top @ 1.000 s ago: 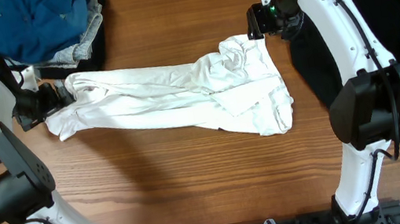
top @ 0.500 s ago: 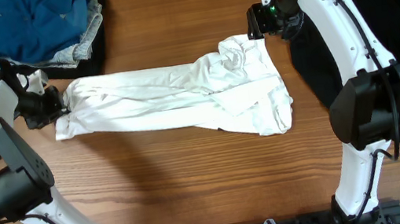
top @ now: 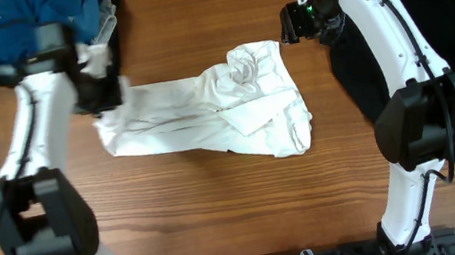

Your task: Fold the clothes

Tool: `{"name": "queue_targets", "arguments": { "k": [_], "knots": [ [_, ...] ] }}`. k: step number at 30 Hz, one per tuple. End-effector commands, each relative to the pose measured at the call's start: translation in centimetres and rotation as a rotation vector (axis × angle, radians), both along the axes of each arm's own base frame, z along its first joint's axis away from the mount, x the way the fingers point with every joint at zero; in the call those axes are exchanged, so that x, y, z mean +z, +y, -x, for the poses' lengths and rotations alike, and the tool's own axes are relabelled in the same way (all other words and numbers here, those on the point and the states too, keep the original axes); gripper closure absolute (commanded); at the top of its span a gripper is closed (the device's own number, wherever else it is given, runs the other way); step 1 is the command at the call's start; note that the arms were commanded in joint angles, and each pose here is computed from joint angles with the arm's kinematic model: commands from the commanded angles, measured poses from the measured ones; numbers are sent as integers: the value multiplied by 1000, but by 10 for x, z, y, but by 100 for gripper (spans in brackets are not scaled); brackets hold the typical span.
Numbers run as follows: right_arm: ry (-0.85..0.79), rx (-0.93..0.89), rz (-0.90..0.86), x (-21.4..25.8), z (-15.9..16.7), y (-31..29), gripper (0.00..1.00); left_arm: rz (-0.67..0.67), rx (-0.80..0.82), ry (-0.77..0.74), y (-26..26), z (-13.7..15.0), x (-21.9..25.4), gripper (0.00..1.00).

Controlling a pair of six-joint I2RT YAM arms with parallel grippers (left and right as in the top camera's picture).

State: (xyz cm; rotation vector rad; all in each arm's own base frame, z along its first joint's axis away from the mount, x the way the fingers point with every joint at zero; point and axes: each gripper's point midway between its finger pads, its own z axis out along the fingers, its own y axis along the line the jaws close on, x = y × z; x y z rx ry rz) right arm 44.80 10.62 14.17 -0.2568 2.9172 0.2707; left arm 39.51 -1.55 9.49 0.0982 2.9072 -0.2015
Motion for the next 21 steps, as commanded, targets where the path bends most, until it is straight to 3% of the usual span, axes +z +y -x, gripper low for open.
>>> {"name": "queue_targets", "arguments": {
  "k": [1, 5, 10, 11, 12, 14, 16, 18, 21],
  "knots": [
    [-7, -6, -24, 7, 2, 4, 41, 20, -109, -40, -59, -2, 10, 96],
    [-4, -6, -24, 7, 3, 4, 41, 40, -197, -82, -112, -1, 14, 96],
    [-2, -6, -24, 7, 3, 4, 41, 49, -247, -93, -139, 4, 14, 96],
    [-1, -6, -23, 7, 4, 4, 41, 50, -251, -88, -142, 5, 12, 91],
    [0, -6, -23, 7, 4, 4, 41, 58, -262, -81, -147, 7, 10, 81],
    [0, -6, -23, 7, 4, 4, 41, 63, -286, -73, -156, 11, 8, 32],
    [0, -5, -23, 7, 4, 4, 41, 85, -318, -73, -170, 17, 9, 4],
    [-1, -6, -23, 7, 4, 4, 41, 114, -351, -89, -185, 19, 13, 0],
    [-2, -5, -23, 7, 4, 4, 41, 140, -261, -123, -176, 9, 32, 0]
  ]
}}
